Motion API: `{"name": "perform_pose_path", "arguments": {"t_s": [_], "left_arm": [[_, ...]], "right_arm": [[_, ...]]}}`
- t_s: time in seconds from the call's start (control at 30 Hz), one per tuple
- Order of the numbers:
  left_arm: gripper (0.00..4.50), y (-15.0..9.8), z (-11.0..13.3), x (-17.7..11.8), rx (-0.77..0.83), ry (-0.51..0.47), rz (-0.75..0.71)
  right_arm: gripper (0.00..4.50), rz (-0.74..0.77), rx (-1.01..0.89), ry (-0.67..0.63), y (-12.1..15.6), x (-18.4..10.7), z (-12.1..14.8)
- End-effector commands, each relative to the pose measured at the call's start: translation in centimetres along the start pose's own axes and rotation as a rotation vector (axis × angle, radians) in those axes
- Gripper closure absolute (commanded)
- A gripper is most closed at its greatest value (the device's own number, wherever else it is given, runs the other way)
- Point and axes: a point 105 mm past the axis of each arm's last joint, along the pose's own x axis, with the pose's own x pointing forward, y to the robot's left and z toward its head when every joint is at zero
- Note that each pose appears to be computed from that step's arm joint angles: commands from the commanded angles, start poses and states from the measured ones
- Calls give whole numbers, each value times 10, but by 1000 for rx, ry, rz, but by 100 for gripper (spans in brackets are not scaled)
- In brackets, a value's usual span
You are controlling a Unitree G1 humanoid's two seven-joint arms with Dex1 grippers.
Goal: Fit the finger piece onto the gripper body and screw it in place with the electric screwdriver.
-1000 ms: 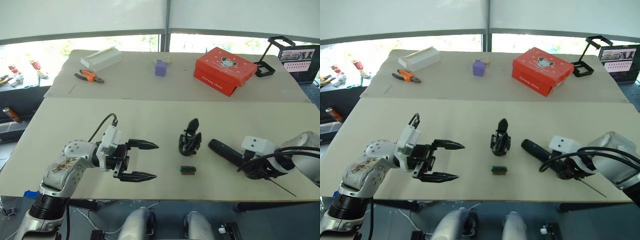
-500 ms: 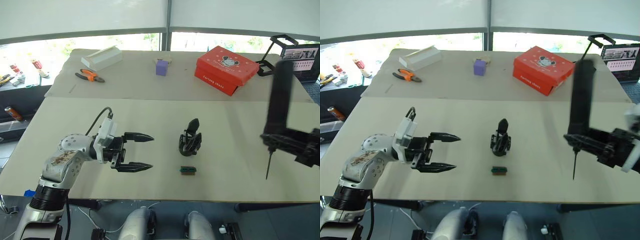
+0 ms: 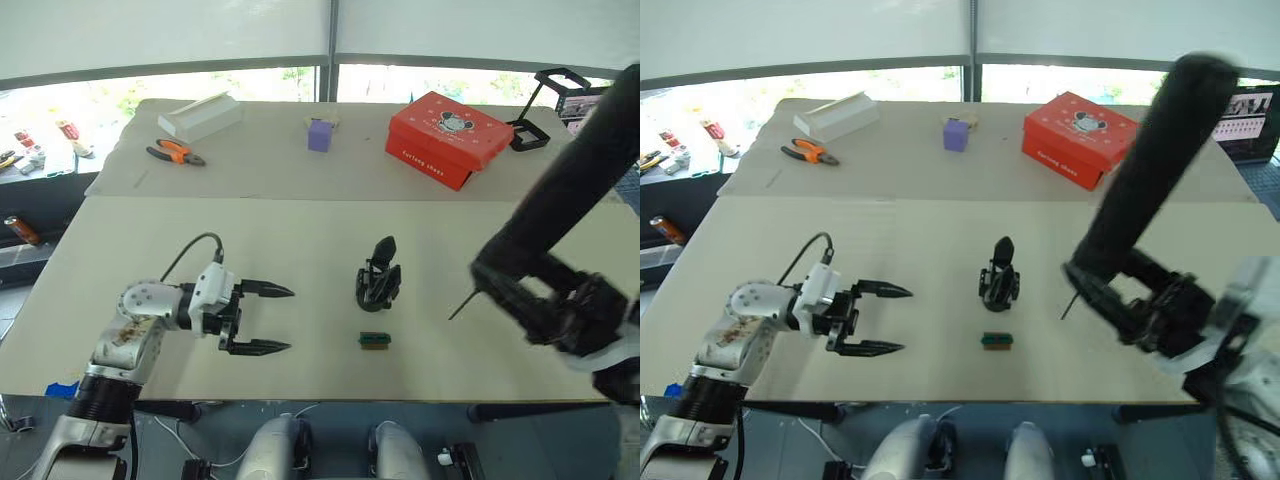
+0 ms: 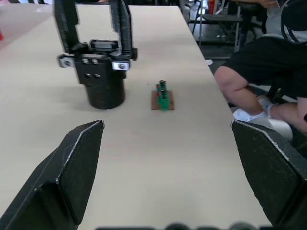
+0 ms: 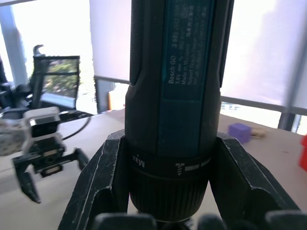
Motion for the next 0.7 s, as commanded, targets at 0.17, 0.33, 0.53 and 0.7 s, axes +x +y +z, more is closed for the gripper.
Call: {"name": "perform_pose_path", "arguments": {"t_s": [0.17,0.33,0.53,0.7], "left_arm": [[0,1,-9,43,11,17,38],[0,4,-20,57,2,37,67],[0,7,-30,76,-7,42,77],[0,10,-26,89,-6,31,78]], "right_arm": [[256,154,-144,-100,15,21,-10],[256,191,-148,-91,21,28,-30],[256,185,-151,-72,23,30,-47],[256,184,-144,-73,27,30,-52]]}}
